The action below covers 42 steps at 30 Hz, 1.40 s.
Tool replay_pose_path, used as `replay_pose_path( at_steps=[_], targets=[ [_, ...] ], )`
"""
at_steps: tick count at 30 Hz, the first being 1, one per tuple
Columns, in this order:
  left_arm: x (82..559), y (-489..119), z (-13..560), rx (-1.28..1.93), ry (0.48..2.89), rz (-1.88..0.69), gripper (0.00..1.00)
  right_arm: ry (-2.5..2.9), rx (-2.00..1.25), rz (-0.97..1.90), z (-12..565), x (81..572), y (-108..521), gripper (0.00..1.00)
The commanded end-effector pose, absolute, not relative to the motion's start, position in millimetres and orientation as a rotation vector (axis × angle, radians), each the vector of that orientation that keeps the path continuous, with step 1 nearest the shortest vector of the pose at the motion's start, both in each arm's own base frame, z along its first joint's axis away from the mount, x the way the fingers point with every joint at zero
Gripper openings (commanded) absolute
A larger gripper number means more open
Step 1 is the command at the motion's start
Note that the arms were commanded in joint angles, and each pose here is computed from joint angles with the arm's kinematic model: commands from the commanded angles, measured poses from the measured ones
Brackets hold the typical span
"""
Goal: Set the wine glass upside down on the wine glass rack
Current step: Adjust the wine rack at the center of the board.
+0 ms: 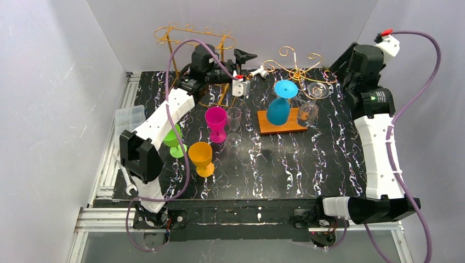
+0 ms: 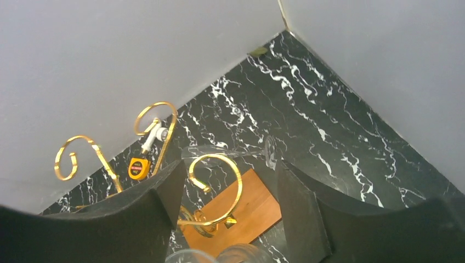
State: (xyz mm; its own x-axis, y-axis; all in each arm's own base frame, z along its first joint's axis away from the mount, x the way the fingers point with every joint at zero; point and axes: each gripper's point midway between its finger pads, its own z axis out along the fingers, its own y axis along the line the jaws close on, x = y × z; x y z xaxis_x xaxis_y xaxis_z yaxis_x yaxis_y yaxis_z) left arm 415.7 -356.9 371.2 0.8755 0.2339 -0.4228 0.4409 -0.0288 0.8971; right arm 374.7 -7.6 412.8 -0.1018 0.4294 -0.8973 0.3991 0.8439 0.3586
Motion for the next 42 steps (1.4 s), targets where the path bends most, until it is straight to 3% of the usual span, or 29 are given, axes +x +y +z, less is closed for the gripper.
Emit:
replay_pose_path(
  at_steps=[1, 6, 9, 11, 15, 18, 23, 28, 36, 42],
  targets=[
    [421, -367, 402, 1.584, 0.454, -0.096, 0.81, 1.737, 0.675, 0.196, 396, 382, -8, 0.69],
    [430, -376, 399, 1.578, 0.435, -0.067, 0.71, 1.746, 0.696, 0.273, 381, 392, -14, 0.67],
    [440, -383, 392, 1.596, 0.425, -0.047, 0.66, 1.75, 0.71, 0.329, 371, 410, -18, 0.57],
    [446, -390, 383, 1.612, 0.428, -0.046, 0.55, 1.745, 0.709, 0.345, 368, 416, -20, 0.49],
    [453, -403, 377, 1.616, 0.414, -0.042, 0.51, 1.734, 0.687, 0.362, 371, 416, -18, 0.39],
    [458, -408, 380, 1.598, 0.387, -0.012, 0.3, 1.734, 0.688, 0.401, 367, 415, -13, 0.35],
    [454, -409, 383, 1.598, 0.376, -0.01, 0.2, 1.74, 0.684, 0.426, 364, 414, -9, 0.34],
    [452, -409, 383, 1.598, 0.377, -0.01, 0.16, 1.738, 0.685, 0.443, 363, 408, -6, 0.32],
    [448, -408, 383, 1.602, 0.392, -0.009, 0.14, 1.701, 0.663, 0.426, 379, 392, -8, 0.41],
    [448, -407, 384, 1.6, 0.396, -0.003, 0.14, 1.722, 0.666, 0.438, 368, 392, -5, 0.39]
  ],
)
